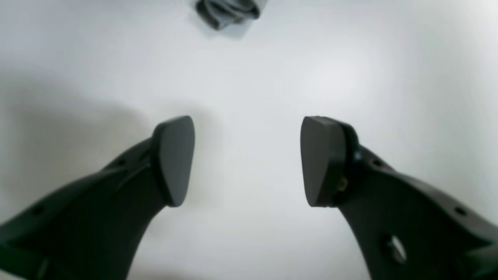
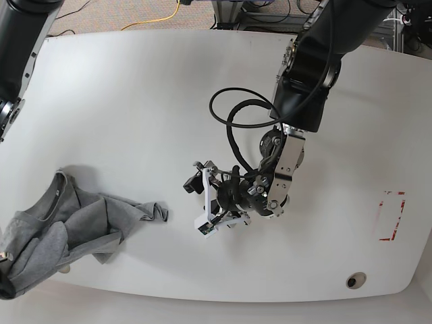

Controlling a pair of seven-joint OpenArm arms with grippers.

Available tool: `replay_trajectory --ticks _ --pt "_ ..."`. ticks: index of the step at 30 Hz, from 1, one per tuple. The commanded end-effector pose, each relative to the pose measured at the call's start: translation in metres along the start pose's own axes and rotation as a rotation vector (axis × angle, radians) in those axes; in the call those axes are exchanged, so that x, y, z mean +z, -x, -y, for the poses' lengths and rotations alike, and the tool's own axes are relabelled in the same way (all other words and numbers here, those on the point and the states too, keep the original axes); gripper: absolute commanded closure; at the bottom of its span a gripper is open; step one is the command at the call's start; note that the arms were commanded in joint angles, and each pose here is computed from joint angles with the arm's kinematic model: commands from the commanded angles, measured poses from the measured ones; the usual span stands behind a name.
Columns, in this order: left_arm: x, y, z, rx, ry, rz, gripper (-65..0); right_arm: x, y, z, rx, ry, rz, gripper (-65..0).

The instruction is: Layout the t-shirt on the table in an organized manner, then fold the t-shirt properly

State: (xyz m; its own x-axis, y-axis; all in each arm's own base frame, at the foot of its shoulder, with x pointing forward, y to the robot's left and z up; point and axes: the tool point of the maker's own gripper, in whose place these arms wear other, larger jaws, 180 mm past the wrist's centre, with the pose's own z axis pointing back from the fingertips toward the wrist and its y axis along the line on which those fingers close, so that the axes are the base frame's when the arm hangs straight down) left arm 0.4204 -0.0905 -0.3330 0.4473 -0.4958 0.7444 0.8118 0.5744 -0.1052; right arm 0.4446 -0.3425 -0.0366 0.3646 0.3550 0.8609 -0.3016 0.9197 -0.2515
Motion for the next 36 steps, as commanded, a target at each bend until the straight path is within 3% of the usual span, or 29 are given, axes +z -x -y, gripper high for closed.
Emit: replay_trajectory --ticks 1,8,14,24,30,36 --pt "-0.005 -0.04 0.005 0.03 0.04 0.111 -40.6 0.014 -0.013 0.009 -0.002 0.028 0.063 0.0" --pt "-0.019 -0.056 -0.006 0.155 0.051 0.171 -40.6 0.008 0.012 0.007 -0.034 0.019 0.025 0.0" --pt "-0.02 -0.068 -0.018 0.237 0.038 0.239 -40.6 0.005 0.023 -0.007 0.005 0.009 -0.001 0.0" --pt "-0.025 -0.072 -0.004 0.183 0.057 0.241 -40.4 -0.002 0.053 -0.027 0.041 -0.015 -0.073 0.0" --pt "-0.021 -0.083 0.001 0.25 0.103 0.292 -40.3 -0.024 0.071 -0.058 0.005 -0.098 -0.087 0.0" --pt "0.016 -0.081 -0.02 0.255 0.102 0.362 -40.3 -0.041 0.1 -0.101 -0.056 -0.228 -0.107 0.0"
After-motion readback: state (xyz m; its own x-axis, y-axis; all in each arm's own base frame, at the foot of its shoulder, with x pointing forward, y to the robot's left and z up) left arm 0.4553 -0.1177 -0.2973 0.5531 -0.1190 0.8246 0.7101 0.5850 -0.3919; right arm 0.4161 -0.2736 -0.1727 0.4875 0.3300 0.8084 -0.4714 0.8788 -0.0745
